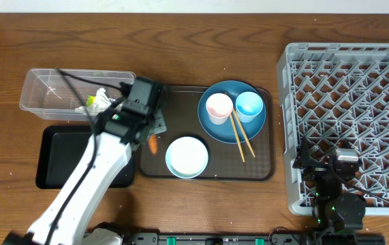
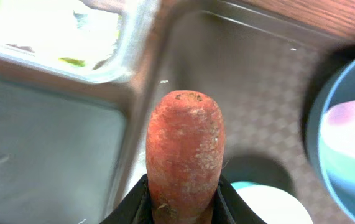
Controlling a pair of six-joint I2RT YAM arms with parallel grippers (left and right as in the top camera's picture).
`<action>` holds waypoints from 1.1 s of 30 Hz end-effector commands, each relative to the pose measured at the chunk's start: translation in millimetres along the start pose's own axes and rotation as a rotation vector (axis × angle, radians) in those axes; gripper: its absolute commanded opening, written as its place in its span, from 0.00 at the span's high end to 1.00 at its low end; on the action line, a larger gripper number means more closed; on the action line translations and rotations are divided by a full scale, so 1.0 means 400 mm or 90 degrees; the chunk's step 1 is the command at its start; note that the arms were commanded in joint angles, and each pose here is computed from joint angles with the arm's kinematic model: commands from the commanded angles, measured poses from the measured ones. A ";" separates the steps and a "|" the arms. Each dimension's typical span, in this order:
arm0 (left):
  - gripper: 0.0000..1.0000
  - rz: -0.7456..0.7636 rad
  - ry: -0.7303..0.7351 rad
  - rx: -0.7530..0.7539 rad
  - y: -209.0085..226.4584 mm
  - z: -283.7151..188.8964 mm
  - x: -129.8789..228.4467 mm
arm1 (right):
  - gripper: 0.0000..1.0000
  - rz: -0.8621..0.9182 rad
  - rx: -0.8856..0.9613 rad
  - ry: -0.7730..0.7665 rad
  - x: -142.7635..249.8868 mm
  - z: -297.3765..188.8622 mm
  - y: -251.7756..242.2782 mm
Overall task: Sort waste into correct bins and load items into the dishwasher rack
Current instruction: 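Carry the carrot left and place it on the black tray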
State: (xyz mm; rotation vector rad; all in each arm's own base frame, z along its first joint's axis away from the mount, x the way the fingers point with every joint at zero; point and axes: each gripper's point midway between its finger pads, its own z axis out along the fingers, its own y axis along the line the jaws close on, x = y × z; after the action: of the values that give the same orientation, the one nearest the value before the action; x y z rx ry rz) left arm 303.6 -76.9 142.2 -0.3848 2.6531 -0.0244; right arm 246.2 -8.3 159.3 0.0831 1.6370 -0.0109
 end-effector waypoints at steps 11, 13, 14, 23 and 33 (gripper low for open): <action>0.89 -0.316 -0.053 -0.324 0.306 -0.074 0.069 | 0.01 0.004 0.000 0.001 0.003 0.000 -0.001; 0.89 -0.375 -0.053 -0.344 0.333 -0.064 0.087 | 0.01 0.004 0.000 0.001 0.003 0.000 -0.001; 0.89 -0.404 -0.055 -0.354 0.345 -0.060 0.096 | 0.01 0.004 0.000 0.001 0.003 0.000 -0.001; 0.85 -0.632 -0.070 -0.453 0.458 -0.027 0.189 | 0.01 0.004 0.000 0.001 0.003 0.000 -0.001; 0.85 -0.691 -0.088 -0.459 0.500 0.014 0.204 | 0.01 0.004 0.000 0.001 0.003 0.000 -0.001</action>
State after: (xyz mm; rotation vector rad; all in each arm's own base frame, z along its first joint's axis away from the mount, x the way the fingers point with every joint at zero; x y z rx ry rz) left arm 187.9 85.5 84.6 -1.8719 1.9716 0.5504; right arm 246.2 -8.3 159.2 0.0830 1.6373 -0.0109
